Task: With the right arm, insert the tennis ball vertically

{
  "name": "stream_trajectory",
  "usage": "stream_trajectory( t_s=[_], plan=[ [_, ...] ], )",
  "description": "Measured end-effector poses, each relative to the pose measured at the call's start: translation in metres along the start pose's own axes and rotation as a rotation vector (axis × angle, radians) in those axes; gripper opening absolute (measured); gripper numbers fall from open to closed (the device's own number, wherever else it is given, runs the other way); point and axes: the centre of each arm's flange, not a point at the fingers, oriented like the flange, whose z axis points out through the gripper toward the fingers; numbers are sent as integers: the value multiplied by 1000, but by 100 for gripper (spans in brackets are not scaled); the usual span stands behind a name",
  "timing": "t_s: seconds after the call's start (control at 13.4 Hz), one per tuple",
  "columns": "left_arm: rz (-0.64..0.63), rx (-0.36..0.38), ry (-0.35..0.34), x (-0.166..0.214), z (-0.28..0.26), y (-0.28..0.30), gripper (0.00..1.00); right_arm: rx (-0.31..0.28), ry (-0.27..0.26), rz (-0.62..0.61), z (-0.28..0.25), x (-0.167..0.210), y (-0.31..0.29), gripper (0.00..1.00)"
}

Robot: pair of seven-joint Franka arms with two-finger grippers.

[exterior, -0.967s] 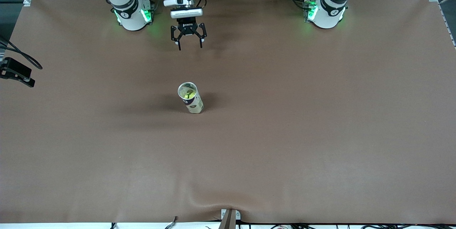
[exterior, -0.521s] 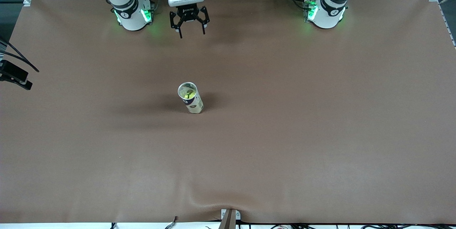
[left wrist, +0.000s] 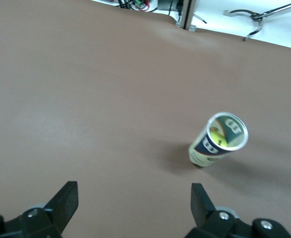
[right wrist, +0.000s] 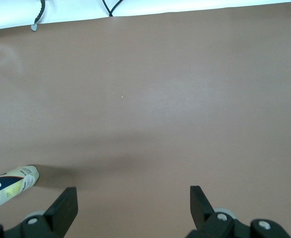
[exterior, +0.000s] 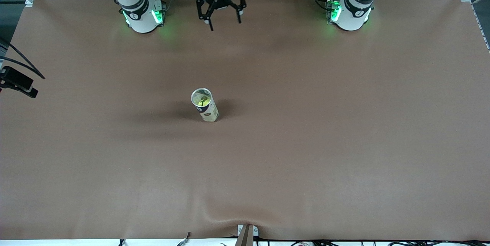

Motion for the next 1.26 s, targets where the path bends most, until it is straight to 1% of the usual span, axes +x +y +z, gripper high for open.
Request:
stream_trajectory(
  t_s=[0.3, 0.6, 0.74, 0.97, 1.26],
  plan=[
    [8, 1, -95, 87, -18, -44, 100, 1, 0, 0, 0, 0, 0, 100],
    [37, -11, -183, 162, -20, -91, 100, 1, 1, 0, 0, 0, 0, 100],
    [61, -13, -215, 194, -19, -116, 100, 1, 2, 0, 0, 0, 0, 100],
    [107, -36, -250, 237, -25, -156, 100, 1, 2, 1, 0, 0, 0, 100],
    [182, -20, -298, 289, -13, -212, 100, 1, 3, 1, 0, 0, 0, 100]
  ],
)
